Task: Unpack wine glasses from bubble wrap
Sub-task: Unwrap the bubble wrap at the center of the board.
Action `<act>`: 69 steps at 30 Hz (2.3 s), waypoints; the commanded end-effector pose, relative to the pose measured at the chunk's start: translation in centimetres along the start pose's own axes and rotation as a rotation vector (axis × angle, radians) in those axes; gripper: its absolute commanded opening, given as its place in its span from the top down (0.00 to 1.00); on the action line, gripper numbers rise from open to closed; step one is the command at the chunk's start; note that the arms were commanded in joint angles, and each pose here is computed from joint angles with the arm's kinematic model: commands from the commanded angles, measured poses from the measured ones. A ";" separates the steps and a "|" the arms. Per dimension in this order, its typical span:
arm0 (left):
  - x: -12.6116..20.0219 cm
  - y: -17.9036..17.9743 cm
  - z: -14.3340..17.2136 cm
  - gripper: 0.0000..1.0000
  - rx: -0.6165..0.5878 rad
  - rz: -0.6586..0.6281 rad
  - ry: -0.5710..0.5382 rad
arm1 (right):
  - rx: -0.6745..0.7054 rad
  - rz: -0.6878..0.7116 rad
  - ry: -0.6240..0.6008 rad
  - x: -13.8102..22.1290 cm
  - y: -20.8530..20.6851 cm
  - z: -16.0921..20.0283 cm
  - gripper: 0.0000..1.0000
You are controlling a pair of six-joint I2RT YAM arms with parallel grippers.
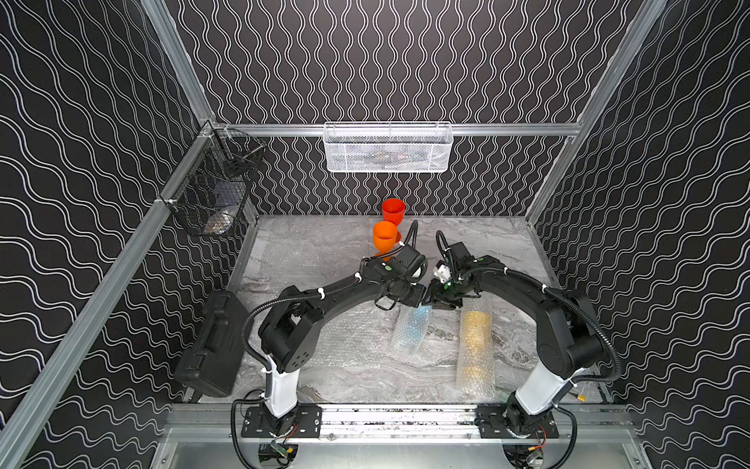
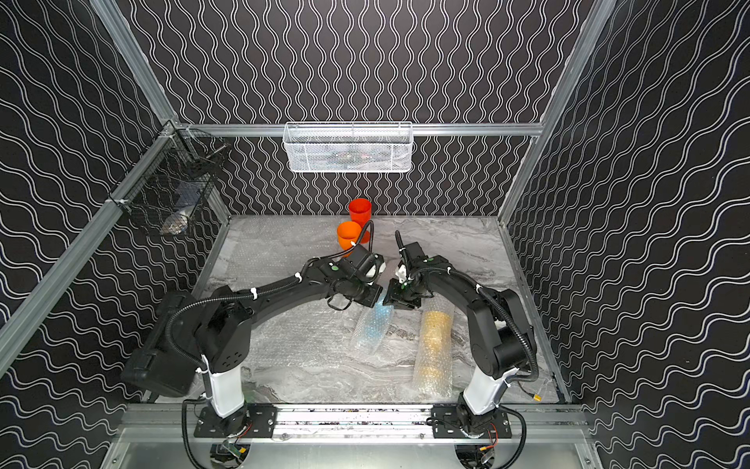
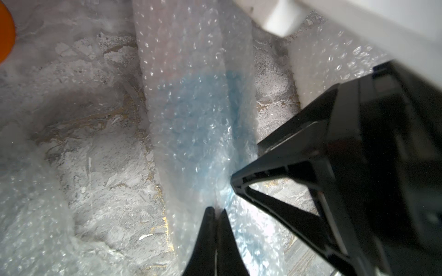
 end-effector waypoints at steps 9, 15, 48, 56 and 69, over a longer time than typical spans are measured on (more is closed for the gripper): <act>0.5 0.5 -0.2 1.00 0.014 -0.009 -0.024 | 0.033 0.086 -0.044 1.4 -1.0 -0.8 0.88; 0.5 0.9 -0.2 1.00 0.018 -0.013 -0.027 | 0.063 0.121 -0.051 2.3 -1.2 -1.0 0.93; -1.6 0.0 -2.7 0.48 -0.027 -0.011 -0.034 | 0.142 0.095 -0.045 2.7 0.7 -0.9 0.94; -2.7 0.3 -2.7 0.49 -0.030 -0.027 -0.023 | 0.151 0.086 -0.041 2.6 1.1 -1.1 0.94; -2.6 0.5 -2.9 0.85 -0.045 -0.050 -0.027 | 0.144 0.094 -0.016 1.7 0.6 -0.7 0.94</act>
Point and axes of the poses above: each gripper's point midway between its finger pads, its own x axis back along the fingers, its own y axis along the line the jaws close on, z = x × y, the point moved 4 cm from there along x, back along the fingers, and after that the axes turned 8 degrees about x, right-handed, at the moved point
